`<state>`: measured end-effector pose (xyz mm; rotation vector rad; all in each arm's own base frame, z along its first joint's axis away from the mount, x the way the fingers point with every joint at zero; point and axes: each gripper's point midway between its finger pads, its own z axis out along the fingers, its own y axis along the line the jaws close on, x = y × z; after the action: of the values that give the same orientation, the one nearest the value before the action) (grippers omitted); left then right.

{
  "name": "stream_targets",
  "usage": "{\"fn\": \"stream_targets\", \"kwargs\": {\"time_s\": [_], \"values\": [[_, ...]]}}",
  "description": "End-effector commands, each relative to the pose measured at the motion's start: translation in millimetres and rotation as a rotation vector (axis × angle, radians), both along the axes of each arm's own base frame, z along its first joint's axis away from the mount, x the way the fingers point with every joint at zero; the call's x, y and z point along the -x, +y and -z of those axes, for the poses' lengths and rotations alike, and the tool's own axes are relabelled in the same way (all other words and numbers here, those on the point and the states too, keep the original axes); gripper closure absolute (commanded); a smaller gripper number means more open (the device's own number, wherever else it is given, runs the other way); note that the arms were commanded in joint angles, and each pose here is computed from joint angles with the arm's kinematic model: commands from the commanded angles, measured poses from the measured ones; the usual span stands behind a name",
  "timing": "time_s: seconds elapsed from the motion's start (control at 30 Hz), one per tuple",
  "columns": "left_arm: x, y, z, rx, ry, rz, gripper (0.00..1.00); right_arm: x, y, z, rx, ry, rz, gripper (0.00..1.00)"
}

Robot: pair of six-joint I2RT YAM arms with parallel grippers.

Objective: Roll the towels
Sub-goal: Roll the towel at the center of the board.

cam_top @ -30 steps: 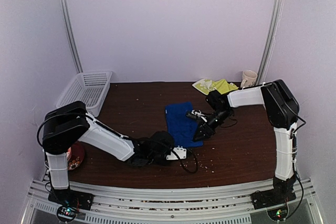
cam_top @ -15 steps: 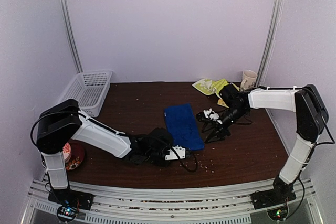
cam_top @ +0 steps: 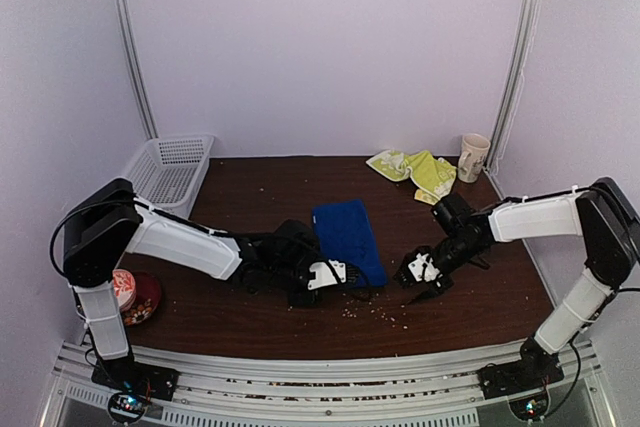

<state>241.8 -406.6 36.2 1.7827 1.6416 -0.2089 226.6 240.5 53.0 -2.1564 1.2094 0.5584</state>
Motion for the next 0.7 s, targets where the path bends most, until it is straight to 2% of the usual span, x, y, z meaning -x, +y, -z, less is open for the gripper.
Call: {"fn": "stream_targets", "kwargs": {"time_s": [0.0,0.2,0.47,0.67], "values": [[5,-8,-23,0.083,0.063,0.027,1.00,-19,17,-13,-0.066,-0.195,0.006,0.35],[6,-7,-25,0.095,0.094,0.037,1.00,-28,30,-6,-0.062,-0.256,0.076,0.35],[6,-7,-25,0.107,0.115,0.038,1.00,-23,44,15,-0.015,-0.304,0.088,0.36],[6,-6,-21,0.103,0.127,0.033,1.00,-34,53,22,0.014,-0.365,0.180,0.43]]}}
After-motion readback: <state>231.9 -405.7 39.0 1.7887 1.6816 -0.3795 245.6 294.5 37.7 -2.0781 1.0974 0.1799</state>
